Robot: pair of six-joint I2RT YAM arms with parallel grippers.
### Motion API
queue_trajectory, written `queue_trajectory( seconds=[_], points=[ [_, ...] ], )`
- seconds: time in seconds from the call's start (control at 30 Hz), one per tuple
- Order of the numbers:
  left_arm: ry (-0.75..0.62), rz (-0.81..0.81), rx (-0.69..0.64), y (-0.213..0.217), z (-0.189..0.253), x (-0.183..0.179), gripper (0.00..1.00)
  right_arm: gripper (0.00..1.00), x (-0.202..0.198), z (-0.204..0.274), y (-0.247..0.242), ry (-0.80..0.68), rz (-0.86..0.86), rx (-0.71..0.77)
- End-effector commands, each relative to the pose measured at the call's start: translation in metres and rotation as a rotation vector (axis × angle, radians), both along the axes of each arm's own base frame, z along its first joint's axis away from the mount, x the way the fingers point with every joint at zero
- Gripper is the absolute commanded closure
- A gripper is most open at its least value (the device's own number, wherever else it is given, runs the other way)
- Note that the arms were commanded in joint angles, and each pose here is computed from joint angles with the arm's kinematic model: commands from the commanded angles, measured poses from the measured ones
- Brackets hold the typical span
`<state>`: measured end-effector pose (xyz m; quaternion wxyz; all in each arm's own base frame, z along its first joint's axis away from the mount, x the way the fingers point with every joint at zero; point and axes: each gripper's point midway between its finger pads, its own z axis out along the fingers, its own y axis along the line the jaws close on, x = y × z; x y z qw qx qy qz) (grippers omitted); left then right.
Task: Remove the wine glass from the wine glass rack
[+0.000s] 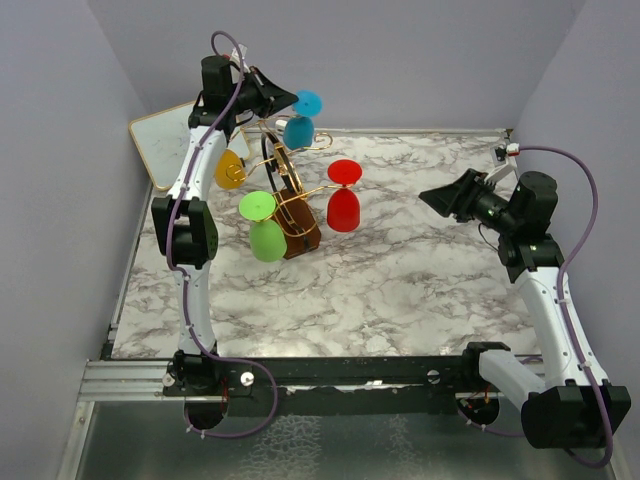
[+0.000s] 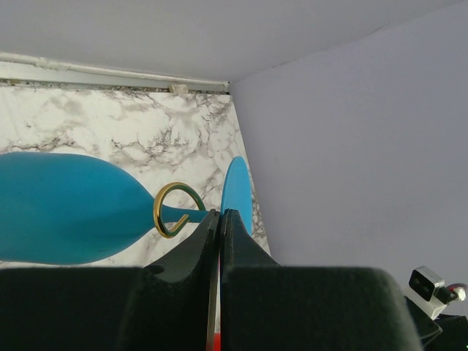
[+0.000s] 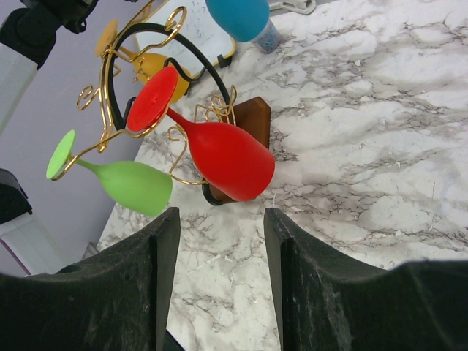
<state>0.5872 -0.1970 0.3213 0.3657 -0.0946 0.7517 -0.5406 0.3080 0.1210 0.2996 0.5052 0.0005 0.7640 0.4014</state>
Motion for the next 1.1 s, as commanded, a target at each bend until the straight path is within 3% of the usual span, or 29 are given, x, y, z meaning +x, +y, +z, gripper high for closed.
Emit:
queue_trajectory(
  seconds=[0.0,0.43,1.07],
  points=[
    [-0.023,-0.046,-0.003,-0.008,0.004,-0.004,1.00,0.50,0.003,0.001,-0.001,-0.016,-0.013,-0.005],
    [-0.019,0.021,0.042,0.021,0.001,-0.015,1.00,0.50,0.001,0.001,0.000,-0.013,-0.008,0.000],
    [-0.093,0.087,-0.019,0.051,0.036,-0.007,1.00,0.50,0.001,-0.001,0.002,-0.014,0.006,0.009]
  ],
)
